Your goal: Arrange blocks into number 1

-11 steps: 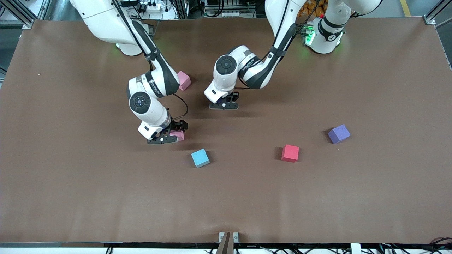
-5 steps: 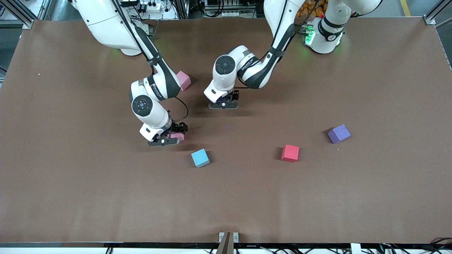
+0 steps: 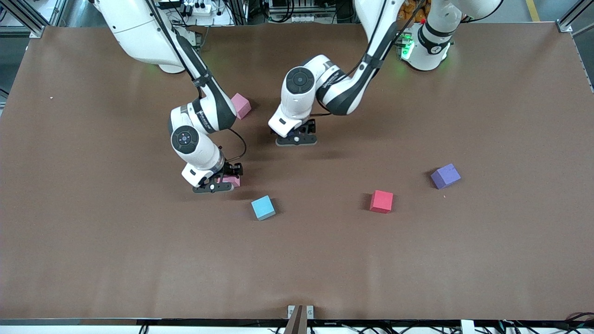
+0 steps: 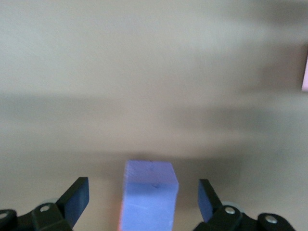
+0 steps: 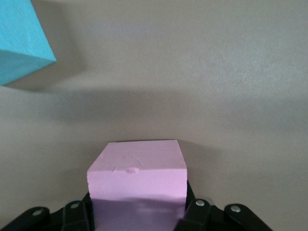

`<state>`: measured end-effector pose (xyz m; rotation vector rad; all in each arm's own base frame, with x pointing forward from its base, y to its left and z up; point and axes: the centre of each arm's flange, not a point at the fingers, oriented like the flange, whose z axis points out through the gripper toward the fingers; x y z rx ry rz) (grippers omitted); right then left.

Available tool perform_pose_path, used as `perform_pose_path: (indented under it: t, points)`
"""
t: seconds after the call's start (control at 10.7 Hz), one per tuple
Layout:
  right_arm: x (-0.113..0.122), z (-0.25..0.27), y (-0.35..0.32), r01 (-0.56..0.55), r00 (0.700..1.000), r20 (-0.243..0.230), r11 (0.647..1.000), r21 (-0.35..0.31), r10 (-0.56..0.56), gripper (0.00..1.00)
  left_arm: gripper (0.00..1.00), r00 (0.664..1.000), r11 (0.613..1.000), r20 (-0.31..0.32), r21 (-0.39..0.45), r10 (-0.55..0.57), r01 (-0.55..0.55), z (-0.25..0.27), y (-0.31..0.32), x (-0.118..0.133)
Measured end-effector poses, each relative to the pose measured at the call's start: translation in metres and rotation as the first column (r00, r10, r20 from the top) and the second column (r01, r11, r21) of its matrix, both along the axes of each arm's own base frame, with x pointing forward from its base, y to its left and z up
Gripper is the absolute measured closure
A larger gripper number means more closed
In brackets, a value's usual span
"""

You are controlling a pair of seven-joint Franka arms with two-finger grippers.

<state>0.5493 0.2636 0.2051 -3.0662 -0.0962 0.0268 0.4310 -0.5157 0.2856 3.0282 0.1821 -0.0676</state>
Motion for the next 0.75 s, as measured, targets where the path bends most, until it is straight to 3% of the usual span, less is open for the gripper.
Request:
perform_pose_path:
  t: [0.28, 0.56, 0.75]
  points:
    - [0.002, 0.042, 0.020, 0.048, 0.998, 0.040, 0.998, 0.033, -0.049, 0.35, 0.00, 0.995, 0.995, 0.069, 0.053, 0.077, -0.081, 0.062, 0.082, 0.071]
    - [-0.029, 0.067, 0.092, 0.043, 0.997, 0.069, 0.997, 0.056, -0.047, 0.36, 0.00, 0.995, 0.996, 0.098, 0.094, -0.008, -0.001, 0.071, 0.171, 0.132]
    - [-0.041, 0.071, 0.122, 0.014, 0.996, 0.087, 0.998, 0.056, -0.019, 0.36, 0.00, 0.993, 0.991, 0.082, 0.113, -0.083, 0.073, 0.061, 0.219, 0.156]
